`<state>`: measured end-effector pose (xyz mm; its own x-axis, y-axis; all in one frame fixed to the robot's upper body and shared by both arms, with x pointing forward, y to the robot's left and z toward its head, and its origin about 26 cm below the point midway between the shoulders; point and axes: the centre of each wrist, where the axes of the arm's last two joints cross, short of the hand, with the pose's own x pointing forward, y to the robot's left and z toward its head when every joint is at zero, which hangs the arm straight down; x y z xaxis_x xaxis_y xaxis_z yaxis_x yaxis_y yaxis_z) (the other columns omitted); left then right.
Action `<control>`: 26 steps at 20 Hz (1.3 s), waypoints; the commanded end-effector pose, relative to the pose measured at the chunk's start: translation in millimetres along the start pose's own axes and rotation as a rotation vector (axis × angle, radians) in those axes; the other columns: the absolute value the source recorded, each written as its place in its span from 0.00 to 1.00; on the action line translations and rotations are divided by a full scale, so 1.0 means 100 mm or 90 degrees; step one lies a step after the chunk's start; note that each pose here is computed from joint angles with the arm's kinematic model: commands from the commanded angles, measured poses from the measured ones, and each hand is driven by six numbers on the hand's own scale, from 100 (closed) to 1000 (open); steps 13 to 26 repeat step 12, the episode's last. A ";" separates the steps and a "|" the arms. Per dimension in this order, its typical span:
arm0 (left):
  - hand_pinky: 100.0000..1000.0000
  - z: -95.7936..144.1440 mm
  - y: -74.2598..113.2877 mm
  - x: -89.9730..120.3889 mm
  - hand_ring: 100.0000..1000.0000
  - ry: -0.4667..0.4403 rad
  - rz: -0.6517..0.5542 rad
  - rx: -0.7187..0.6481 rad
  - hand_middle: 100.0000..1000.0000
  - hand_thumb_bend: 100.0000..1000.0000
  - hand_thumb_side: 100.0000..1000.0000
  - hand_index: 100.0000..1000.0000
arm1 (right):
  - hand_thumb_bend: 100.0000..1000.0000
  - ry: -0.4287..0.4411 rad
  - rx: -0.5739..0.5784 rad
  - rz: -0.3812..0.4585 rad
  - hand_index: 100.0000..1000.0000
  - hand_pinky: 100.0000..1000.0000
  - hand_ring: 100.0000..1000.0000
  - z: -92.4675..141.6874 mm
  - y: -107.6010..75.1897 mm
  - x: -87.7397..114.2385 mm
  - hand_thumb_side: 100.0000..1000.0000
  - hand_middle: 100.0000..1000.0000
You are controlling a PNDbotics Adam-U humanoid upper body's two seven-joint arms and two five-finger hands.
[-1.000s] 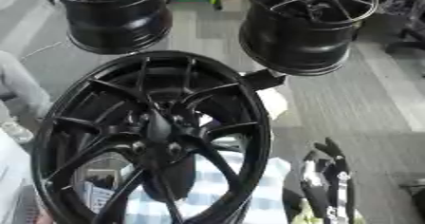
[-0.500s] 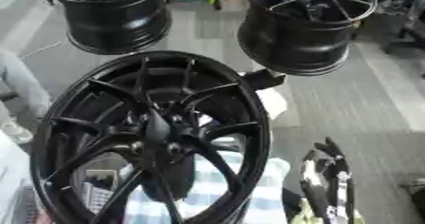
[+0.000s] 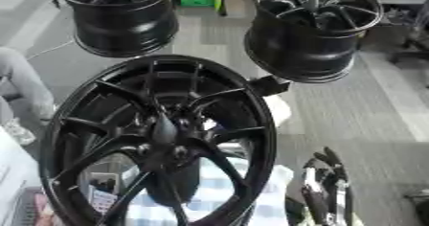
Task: Pull the pin out of the wheel hub.
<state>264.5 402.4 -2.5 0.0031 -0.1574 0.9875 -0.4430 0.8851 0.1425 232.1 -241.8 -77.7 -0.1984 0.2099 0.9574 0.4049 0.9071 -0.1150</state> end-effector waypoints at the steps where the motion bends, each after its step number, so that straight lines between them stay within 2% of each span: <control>1: 0.67 0.06 -0.19 -0.09 0.68 0.005 0.059 -0.009 0.77 0.00 0.90 0.87 | 0.00 0.004 -0.004 0.004 0.89 0.46 0.48 -0.02 -0.05 -0.02 0.51 0.70; 4: 0.67 0.14 -0.30 -0.20 0.69 0.027 0.062 -0.010 0.77 0.00 0.90 0.86 | 0.00 0.021 -0.007 0.005 0.89 0.46 0.48 0.01 -0.05 -0.06 0.54 0.70; 11: 0.67 0.18 -0.31 -0.33 0.68 0.056 0.047 -0.025 0.76 0.00 0.90 0.86 | 0.00 0.061 -0.017 0.008 0.89 0.46 0.48 0.07 -0.07 -0.17 0.58 0.70; 12: 0.67 0.18 -0.31 -0.34 0.68 0.058 0.046 -0.027 0.76 0.00 0.90 0.86 | 0.00 0.063 -0.018 0.008 0.89 0.46 0.48 0.07 -0.07 -0.18 0.55 0.70; 26: 0.67 0.18 -0.31 -0.34 0.68 0.058 0.046 -0.027 0.76 0.00 0.90 0.86 | 0.00 0.063 -0.018 0.008 0.89 0.46 0.48 0.07 -0.07 -0.18 0.55 0.70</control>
